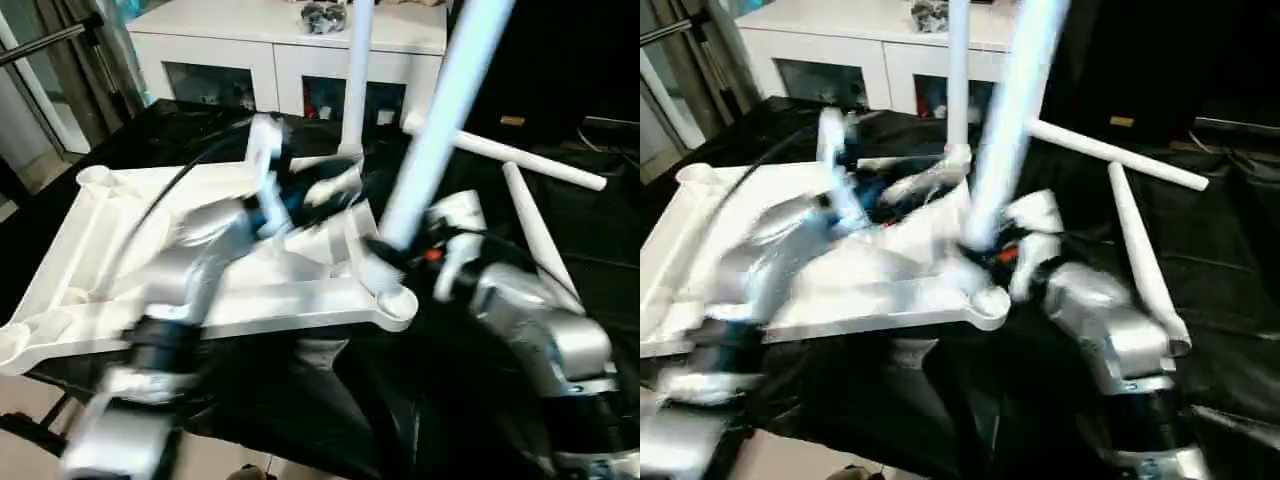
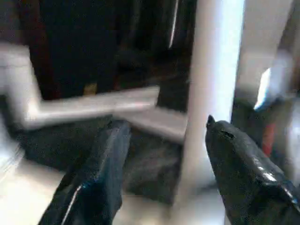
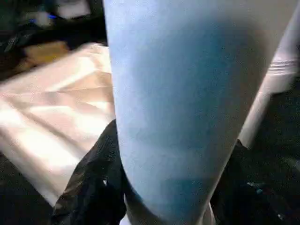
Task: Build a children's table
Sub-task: Insert table leg to table base
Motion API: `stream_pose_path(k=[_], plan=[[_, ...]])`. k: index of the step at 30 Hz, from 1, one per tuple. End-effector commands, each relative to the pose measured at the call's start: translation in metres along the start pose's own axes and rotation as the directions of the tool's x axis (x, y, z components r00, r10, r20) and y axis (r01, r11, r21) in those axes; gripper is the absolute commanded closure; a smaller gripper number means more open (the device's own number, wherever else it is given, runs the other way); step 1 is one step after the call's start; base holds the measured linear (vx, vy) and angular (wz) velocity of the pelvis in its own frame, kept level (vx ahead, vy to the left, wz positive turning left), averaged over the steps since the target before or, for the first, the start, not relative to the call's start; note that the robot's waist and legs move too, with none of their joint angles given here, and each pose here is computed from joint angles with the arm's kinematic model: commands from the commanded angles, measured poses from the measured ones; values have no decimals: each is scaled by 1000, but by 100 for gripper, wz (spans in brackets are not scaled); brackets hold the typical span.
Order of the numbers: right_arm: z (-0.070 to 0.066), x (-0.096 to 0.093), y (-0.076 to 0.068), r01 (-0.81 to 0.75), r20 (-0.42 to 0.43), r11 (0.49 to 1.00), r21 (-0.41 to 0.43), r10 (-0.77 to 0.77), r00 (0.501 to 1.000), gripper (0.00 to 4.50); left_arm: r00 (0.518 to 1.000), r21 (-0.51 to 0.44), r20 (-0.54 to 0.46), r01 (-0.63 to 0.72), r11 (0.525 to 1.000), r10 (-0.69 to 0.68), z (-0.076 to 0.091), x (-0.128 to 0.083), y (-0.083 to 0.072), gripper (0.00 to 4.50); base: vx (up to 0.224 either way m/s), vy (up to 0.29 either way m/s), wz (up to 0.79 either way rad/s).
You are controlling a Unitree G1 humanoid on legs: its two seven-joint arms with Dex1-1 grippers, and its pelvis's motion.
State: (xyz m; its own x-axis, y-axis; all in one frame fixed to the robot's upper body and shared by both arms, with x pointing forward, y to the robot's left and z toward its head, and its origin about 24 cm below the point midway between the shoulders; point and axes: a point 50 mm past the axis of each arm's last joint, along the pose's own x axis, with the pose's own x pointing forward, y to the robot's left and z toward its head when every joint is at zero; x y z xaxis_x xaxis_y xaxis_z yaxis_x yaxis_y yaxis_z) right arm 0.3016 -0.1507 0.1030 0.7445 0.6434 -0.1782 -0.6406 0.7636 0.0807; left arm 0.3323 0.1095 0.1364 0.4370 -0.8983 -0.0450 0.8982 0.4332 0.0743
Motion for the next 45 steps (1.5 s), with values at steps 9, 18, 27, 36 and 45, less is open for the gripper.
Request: stream_pose_path(k=[9, 18, 27, 36, 45], plan=[[-2, -5, -2, 20, -7, 999, -34, -20, 1000, 261, 933, 38, -316, 194, 980, -172, -54, 3, -22, 153, 0, 0, 0], [-3, -4, 1, 33, 3, 999, -23, -33, 999, 261, 848, -29, -470, 263, 964, -245, -84, 4, -27, 231, 0, 0, 0], [-5, -2, 4, 18, -2, 1000, -15, -19, 1000, 261, 836, -41, -507, 221, 974, -211, -89, -1, -21, 288, 0, 0, 0], [-8, 0, 9, -65, -49, 998, -1, 65, 997, 261, 850, -103, -453, 248, 963, -268, -87, 1, -24, 360, 0, 0, 0], [-3, 1, 9, -94, -64, 996, 3, 94, 993, 261, 828, -114, -480, 269, 956, -290, -93, -4, -28, 418, 0, 0, 0]])
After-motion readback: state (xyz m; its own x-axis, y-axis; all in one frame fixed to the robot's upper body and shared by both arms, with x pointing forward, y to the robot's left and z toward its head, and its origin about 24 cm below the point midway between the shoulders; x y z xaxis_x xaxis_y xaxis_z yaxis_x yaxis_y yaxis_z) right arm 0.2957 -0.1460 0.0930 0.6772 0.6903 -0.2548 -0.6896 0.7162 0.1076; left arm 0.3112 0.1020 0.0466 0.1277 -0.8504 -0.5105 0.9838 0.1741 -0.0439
